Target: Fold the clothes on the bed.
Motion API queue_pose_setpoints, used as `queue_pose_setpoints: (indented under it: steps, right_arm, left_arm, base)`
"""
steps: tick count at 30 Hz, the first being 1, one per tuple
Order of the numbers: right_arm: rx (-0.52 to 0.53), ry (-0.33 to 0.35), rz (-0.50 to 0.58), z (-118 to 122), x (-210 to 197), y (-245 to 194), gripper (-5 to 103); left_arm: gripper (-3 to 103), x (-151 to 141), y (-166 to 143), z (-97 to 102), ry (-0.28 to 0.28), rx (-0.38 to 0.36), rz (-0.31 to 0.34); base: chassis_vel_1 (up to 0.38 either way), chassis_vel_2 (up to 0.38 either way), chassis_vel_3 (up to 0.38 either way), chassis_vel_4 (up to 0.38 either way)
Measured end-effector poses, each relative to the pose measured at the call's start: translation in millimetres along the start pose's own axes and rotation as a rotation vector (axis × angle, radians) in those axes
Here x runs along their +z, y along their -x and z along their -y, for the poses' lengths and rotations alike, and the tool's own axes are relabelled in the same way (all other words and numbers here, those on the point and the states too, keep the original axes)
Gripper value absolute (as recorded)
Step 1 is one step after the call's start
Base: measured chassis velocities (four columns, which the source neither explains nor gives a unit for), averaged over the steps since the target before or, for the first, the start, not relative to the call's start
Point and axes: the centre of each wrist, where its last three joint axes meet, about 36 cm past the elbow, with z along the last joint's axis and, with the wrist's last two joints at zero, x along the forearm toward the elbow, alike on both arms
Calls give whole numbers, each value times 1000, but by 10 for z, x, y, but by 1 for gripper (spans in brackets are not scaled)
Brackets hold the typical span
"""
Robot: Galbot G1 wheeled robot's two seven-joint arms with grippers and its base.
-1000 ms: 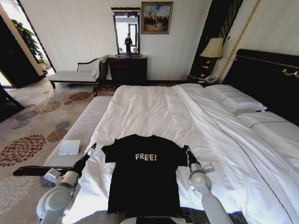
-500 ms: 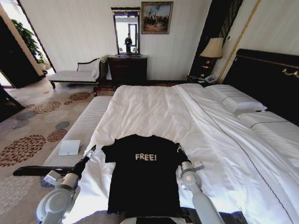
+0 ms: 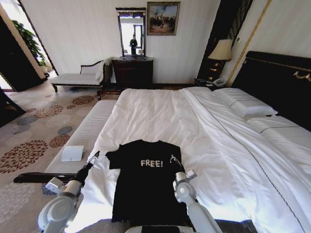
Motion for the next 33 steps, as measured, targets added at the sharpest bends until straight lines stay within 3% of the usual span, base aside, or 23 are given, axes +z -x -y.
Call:
queue_pose_setpoints:
  steps: [10, 11, 13, 17, 18, 20, 23, 24, 28, 29, 33]
  right_arm:
    - [-46, -49, -34, -24, 193, -15, -3]
    - [-44, -51, -32, -30, 190, -9, 2]
    - [-43, -51, -30, -31, 185, -7, 2]
    - [-57, -8, 35, -127, -79, -35, 24]
    - [-57, -8, 35, -127, -79, -35, 24]
    - [-60, 35, 66, -203, -256, -91, 29]
    - [-10, 110, 63, -238, -509, -225, 46]
    - [-10, 110, 63, -238, -509, -225, 46]
    - [160, 94, -26, -93, -702, -404, 63]
    - [160, 94, -26, -93, -702, -404, 63]
    - [255, 90, -120, -97, -710, -593, 79]
  left_arm:
    - [100, 13, -23, 10, 0, -2, 2]
    - [100, 14, -27, 7, 1, -4, 2]
    - [100, 13, -30, 5, 1, -5, 2]
    - [100, 17, -52, -17, 5, -14, 1]
    - [100, 17, -52, -17, 5, -14, 1]
    - [100, 19, -53, -21, 6, -16, 0]
    - [100, 19, -39, -26, 9, -15, -2]
    - [100, 19, -39, -26, 9, -15, -2]
    - [100, 30, 17, -35, 16, -12, -7]
    - [100, 30, 17, -35, 16, -12, -7]
    - [100, 54, 54, -92, 29, -27, -19]
  base:
    - [0, 0, 0, 0]
    - [0, 0, 0, 0]
    - [0, 0, 0, 0]
    - [0, 0, 0, 0]
    - [0, 0, 0, 0]
    - [0, 0, 0, 0]
    - [0, 0, 0, 0]
    - [0, 0, 0, 0]
    - [0, 0, 0, 0]
    - [0, 0, 0, 0]
    - [0, 0, 0, 0]
